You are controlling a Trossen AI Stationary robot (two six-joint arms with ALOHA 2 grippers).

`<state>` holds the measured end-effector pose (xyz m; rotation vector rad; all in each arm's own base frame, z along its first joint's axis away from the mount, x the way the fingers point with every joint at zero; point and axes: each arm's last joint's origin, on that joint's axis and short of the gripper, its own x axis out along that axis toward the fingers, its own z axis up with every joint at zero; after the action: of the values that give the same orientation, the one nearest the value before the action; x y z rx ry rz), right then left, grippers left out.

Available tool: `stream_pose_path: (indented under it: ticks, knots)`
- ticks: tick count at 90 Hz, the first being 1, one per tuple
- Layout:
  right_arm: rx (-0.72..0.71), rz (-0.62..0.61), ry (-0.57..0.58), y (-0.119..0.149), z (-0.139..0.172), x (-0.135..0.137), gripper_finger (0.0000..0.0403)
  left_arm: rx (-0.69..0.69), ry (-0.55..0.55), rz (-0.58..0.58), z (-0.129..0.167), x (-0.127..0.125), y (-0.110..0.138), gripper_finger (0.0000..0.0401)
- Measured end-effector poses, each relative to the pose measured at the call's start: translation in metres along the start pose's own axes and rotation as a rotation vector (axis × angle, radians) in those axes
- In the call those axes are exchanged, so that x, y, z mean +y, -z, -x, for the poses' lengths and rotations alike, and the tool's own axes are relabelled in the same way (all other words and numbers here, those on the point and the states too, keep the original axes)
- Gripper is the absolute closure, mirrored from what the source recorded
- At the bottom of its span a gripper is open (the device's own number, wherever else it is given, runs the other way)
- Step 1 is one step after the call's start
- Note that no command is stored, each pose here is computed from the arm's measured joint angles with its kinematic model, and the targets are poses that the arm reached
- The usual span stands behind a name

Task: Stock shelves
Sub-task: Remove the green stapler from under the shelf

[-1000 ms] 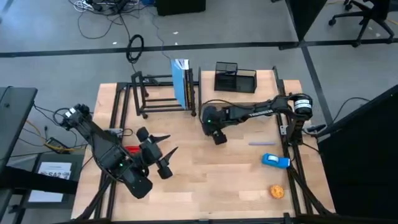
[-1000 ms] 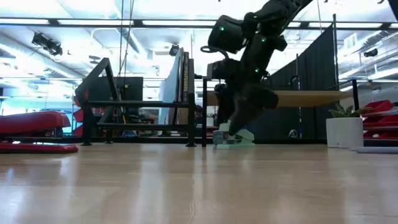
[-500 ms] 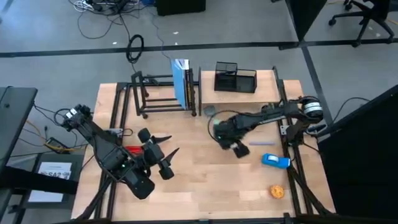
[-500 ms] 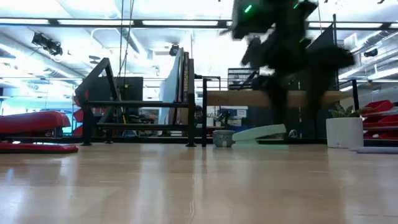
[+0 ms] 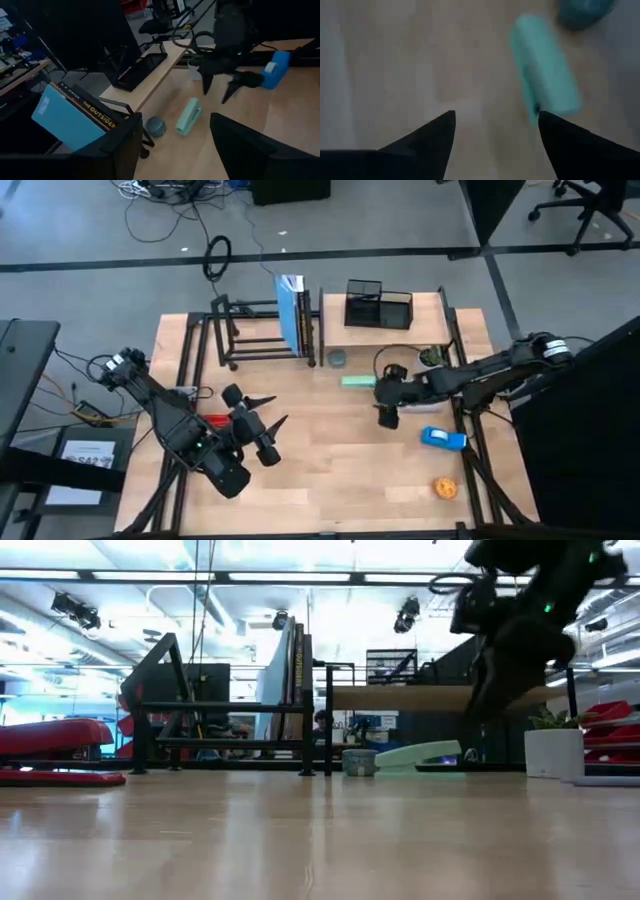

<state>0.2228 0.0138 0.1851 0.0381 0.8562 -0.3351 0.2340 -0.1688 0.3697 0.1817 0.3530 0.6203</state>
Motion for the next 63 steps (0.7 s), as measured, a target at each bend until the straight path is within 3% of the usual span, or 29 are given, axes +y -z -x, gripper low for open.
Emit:
stream_pose_path:
  ticks: [27, 49, 63]
  knots:
    - [-0.085, 0.007, 0.109, 0.016, -0.037, -0.038, 0.0162, -0.001, 0.001, 0.007, 0.000, 0.000, 0.000, 0.0188]
    - [-0.034, 0.000, -0.038, 0.022, -0.061, -0.044, 0.0186, -0.001, 0.000, 0.010, 0.000, 0.000, -0.001, 0.0188]
    - [-0.025, -0.038, -0.108, 0.024, -0.063, -0.037, 0.0237, -0.002, 0.000, 0.011, 0.000, 0.000, -0.001, 0.0188]
